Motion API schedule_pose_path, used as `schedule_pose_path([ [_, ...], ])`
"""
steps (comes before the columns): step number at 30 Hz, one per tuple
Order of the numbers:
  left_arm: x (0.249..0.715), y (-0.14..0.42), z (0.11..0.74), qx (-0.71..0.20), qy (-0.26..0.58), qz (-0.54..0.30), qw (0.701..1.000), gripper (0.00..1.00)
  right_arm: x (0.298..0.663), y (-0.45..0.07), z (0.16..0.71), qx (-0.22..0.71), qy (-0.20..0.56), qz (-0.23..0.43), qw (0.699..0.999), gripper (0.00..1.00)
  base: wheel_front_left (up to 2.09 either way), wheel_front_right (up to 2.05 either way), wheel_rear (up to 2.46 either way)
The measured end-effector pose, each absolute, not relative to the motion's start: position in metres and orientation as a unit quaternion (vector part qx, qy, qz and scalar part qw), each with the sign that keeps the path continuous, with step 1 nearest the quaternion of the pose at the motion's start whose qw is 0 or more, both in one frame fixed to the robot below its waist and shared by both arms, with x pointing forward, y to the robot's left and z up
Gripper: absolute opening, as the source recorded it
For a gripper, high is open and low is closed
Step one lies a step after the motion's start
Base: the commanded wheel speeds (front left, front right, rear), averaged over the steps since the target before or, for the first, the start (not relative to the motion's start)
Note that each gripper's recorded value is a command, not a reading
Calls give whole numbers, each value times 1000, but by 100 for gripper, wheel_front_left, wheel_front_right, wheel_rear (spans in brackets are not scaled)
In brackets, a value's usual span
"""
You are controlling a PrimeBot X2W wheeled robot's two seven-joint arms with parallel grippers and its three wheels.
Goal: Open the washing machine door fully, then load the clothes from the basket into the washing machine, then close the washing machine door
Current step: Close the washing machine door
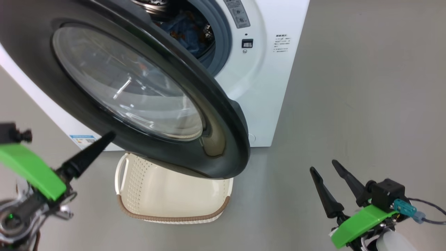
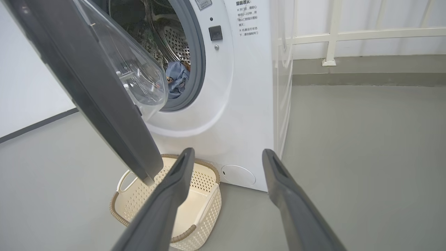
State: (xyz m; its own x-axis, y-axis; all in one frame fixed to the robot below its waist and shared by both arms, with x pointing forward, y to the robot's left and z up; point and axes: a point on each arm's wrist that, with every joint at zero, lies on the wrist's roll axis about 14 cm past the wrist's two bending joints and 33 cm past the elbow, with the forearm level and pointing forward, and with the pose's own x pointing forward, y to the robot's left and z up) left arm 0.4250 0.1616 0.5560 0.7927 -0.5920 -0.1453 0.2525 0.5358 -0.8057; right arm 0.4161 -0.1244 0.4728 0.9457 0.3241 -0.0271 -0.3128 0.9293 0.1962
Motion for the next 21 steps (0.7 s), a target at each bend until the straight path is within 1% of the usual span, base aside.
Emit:
schedule_pose_path([
  [9, 415, 175, 514, -418, 177, -170, 875, 100, 404, -151, 469, 97, 34, 125, 987, 100, 0, 0, 0],
  [13, 411, 177, 494, -400, 177, -147, 887, 100, 397, -166, 466, 97, 38, 103, 989, 100, 0, 0, 0],
  [17, 409, 181, 478, -407, 163, -117, 891, 100, 391, -178, 466, 96, 36, 85, 991, 100, 0, 0, 0],
  [21, 406, 181, 466, -390, 151, -105, 902, 100, 386, -192, 469, 95, 32, 64, 993, 100, 0, 0, 0],
])
